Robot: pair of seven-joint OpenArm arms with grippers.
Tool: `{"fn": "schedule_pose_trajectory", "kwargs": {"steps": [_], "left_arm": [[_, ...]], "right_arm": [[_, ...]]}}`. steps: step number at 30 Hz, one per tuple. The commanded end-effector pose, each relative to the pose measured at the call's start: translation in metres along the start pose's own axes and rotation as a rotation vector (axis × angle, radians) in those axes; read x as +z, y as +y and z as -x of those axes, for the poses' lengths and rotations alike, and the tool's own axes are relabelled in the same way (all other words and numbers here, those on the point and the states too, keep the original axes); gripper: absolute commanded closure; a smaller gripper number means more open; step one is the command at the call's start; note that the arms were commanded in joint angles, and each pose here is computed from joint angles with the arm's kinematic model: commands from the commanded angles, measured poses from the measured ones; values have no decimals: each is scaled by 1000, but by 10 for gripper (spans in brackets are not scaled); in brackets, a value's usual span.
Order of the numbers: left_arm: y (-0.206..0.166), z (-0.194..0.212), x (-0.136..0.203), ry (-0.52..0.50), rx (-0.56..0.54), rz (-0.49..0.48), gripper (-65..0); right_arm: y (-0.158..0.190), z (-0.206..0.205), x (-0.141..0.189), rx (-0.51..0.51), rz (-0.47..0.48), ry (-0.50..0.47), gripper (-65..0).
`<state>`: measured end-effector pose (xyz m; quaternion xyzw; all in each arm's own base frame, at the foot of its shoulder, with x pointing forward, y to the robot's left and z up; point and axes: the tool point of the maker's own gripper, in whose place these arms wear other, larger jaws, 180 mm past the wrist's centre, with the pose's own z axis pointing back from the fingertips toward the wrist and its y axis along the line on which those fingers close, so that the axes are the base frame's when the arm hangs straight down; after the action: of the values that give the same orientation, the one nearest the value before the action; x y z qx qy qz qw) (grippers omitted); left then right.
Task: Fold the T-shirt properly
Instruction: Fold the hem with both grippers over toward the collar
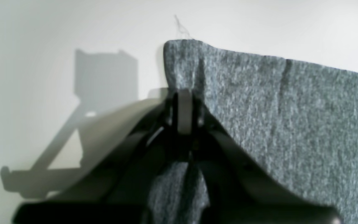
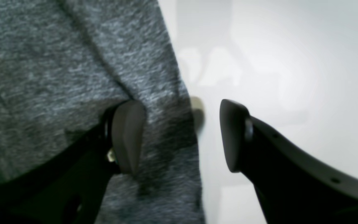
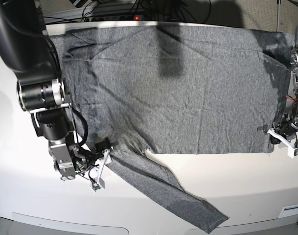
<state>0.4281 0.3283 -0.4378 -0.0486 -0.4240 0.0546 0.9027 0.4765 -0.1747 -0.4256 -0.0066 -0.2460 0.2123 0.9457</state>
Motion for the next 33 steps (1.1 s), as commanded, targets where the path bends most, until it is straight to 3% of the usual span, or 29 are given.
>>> {"fn": "schedule_pose_trajectory", "kwargs": {"steps": [1,5,11,16,20,26,33], "left_arm": [[5,-20,2,-34,-8,-7,0],[5,-20,2,-35,-8,-6,0],[7,-20,2,-34,-9,-9,0],[6,-18,2,-23,-9,-9,0],[6,-18,2,-20,-8,-8,0],[6,-23,2,-41,5,-8,0],[16,-43,9,-59,-9,-18,0]], "right_arm": [[-9,-20,9,-9,7,-53,-386],[1,-6,2,-25,-20,-29,-381],[16,19,0,-94,-89,77,-268],[17,22,0,-98,-93,95,-116],[14,13,0,-93,-82,39,0],[6,-10,1,-66,-53,-79,0],[-1,-28,10,-56,-40,-96,0]]}}
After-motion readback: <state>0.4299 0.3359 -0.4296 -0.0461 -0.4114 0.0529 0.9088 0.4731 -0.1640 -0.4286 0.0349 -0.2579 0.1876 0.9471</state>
